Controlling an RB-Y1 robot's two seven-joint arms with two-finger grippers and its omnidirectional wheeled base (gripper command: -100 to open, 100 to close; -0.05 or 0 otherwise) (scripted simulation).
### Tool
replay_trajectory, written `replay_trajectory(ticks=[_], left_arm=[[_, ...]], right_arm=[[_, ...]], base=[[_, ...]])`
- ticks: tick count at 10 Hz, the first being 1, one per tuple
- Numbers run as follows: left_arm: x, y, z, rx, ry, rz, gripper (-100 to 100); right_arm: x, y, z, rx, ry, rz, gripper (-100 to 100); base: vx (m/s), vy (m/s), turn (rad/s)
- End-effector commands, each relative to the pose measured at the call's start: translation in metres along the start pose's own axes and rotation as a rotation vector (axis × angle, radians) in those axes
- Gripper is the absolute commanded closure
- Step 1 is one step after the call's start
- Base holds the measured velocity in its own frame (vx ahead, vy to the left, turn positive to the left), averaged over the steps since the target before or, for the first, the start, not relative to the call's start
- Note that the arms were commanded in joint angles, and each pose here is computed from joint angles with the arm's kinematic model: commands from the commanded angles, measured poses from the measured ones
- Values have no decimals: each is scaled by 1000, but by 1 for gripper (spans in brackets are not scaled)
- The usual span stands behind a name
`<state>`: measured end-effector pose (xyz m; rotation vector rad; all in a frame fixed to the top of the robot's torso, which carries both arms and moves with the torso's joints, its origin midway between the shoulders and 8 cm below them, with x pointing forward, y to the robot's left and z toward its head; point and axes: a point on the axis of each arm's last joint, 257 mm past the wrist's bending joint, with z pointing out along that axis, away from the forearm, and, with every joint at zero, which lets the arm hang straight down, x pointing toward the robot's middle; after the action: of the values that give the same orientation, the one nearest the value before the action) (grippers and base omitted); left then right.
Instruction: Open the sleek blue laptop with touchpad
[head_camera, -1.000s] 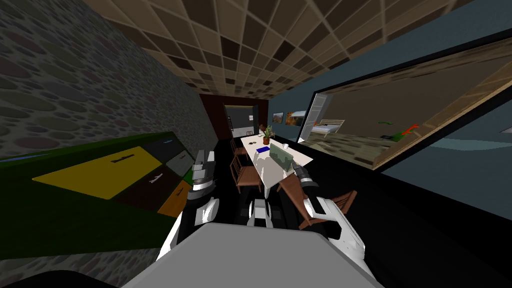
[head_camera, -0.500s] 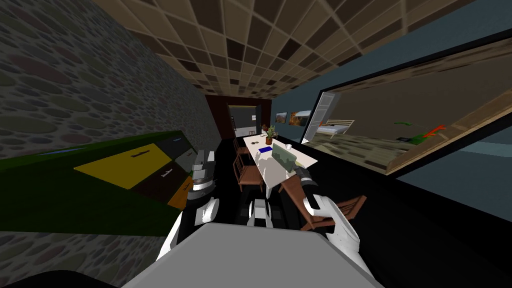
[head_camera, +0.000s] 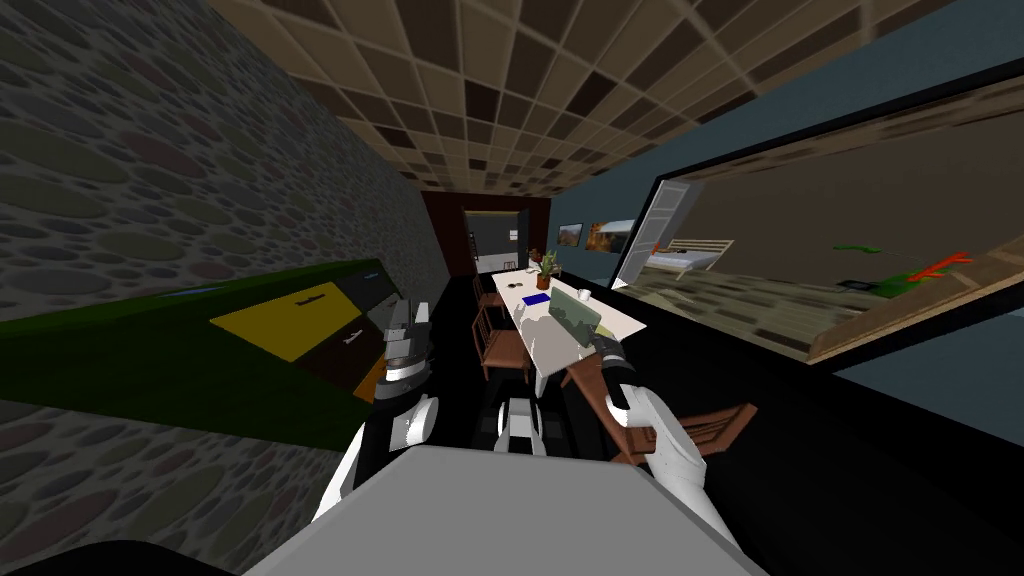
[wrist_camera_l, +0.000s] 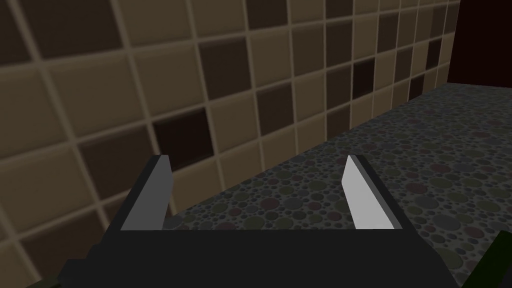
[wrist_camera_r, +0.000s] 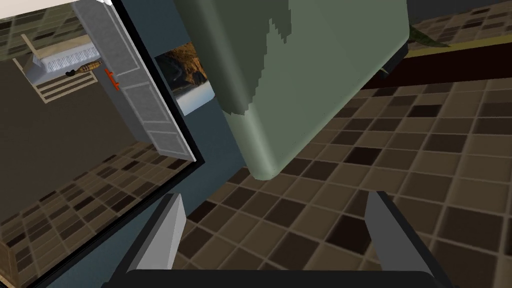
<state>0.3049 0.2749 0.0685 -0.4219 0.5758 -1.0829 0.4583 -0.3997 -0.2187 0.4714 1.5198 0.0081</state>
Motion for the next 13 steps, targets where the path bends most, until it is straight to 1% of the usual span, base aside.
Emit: replay_trajectory(ticks=[1, 2, 3, 4, 5, 6, 7, 8, 9, 10, 11, 12, 13], left_arm=[[0, 0, 0, 0, 0, 0, 0], [0, 0, 0, 0, 0, 0, 0], [0, 0, 0, 0, 0, 0, 0], [0, 0, 0, 0, 0, 0, 0], [0, 0, 0, 0, 0, 0, 0], [0, 0, 0, 0, 0, 0, 0], [0, 0, 0, 0, 0, 0, 0], [0, 0, 0, 0, 0, 0, 0], [0, 0, 0, 0, 0, 0, 0], [0, 0, 0, 0, 0, 0, 0], [0, 0, 0, 0, 0, 0, 0], [0, 0, 0, 0, 0, 0, 0], [0, 0, 0, 0, 0, 0, 0]], right_arm=[[8, -23, 5, 78, 14, -89, -100], [7, -23, 5, 78, 10, -117, -100], [13, -39, 8, 128, 21, -152, -100], [11, -39, 8, 128, 17, -179, -100], [16, -53, 10, 177, 27, -217, -100], [15, -53, 10, 176, 24, -236, -100], [19, -67, 12, 223, 34, -268, -100], [17, -67, 12, 223, 28, -300, -100], [21, -80, 13, 268, 39, -328, -100], [19, -80, 13, 267, 32, -359, -100], [21, -92, 13, 310, 39, -398, -100], [19, -92, 14, 309, 35, -416, -100], [21, -103, 14, 350, 43, -446, -100]], base=[[-16, 13, 110], [-12, 10, 68], [-13, 12, 132], [-11, 7, 68], [-13, 11, 119], [-12, 8, 67], [-14, 11, 103], [-12, 8, 65], [-14, 9, 110], [-12, 10, 68], [-12, 13, 121], [-9, 9, 59], [-11, 12, 99]])
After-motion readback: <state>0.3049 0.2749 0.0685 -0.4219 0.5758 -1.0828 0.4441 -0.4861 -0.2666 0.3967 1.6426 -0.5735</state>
